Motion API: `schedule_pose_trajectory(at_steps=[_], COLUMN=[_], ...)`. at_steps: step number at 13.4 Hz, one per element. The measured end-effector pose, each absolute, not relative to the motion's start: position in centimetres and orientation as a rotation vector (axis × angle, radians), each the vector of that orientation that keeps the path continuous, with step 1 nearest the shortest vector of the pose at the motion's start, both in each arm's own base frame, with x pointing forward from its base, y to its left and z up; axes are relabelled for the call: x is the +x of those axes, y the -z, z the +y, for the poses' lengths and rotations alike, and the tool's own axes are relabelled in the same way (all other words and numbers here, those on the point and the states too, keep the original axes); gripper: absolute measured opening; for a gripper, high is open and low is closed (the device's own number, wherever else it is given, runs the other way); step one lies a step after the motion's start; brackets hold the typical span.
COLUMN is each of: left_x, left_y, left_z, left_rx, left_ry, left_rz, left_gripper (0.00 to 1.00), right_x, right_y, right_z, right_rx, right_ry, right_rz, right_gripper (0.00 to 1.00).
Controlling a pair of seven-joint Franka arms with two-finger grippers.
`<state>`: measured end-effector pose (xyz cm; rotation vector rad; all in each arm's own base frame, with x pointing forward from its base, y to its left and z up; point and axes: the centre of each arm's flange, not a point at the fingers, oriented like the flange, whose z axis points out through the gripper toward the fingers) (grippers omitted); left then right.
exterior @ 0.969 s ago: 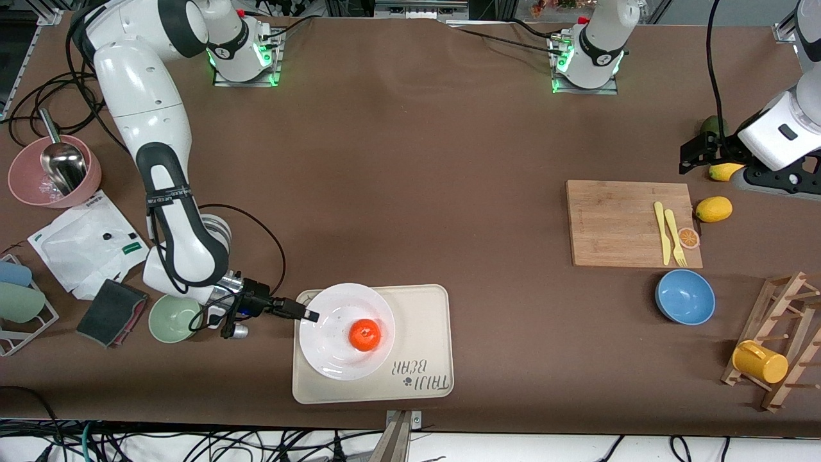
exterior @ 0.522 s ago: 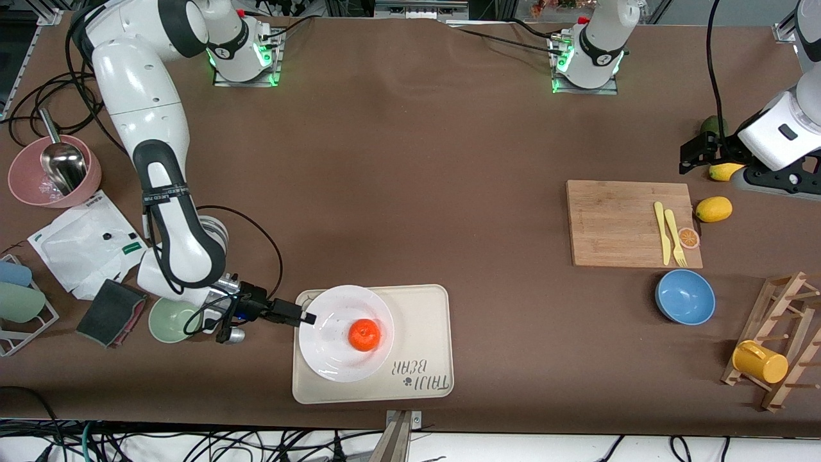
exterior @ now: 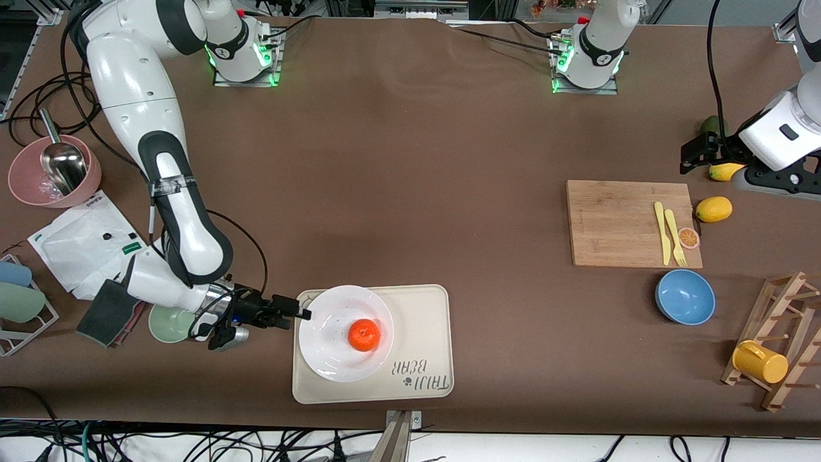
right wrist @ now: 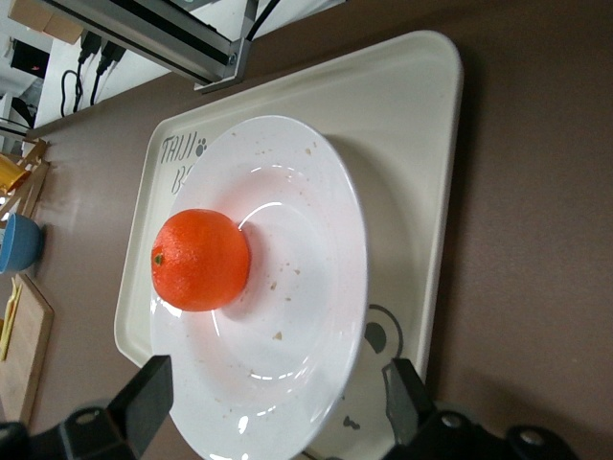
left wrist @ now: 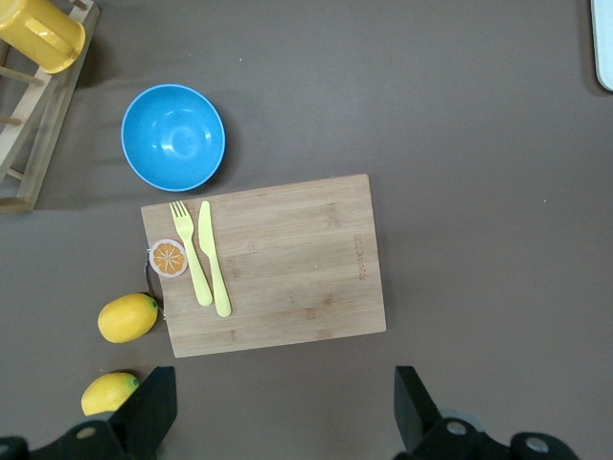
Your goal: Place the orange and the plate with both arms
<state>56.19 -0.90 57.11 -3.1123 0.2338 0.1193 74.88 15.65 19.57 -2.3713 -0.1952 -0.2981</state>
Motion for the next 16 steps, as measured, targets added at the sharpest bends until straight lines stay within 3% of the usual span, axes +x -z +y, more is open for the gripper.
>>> schedule_pose_trajectory(at_steps=[3,8,12,16], left_x=[56.2,56.2,56.2,56.2], left_y=[-57.1,-57.1,-57.1,-57.1], left_z=[-0.9,-0.9,-0.9,-0.9], left_rx=[-3.112,-3.112,-3.112,-3.112], left_ry=[-0.119,-0.119,-0.119,-0.119], left_rz=[0.233,0.233,0.233,0.233], left_gripper=[1.0,1.0,1.0,1.0], right_x=[74.6,72.7,70.0,67.5], right_y=[-22.3,-28.4,-34.4,-40.4], right_z=[15.5,11.6,13.4,15.2], right_rx=[-2.444,-2.625,-2.904,-3.056], right_ry=[0.227,-0.091,-0.327,-0.384], right_rz=[-0.376,-0.512,-0.436,-0.285], right_gripper=[1.0,1.0,1.0,1.0])
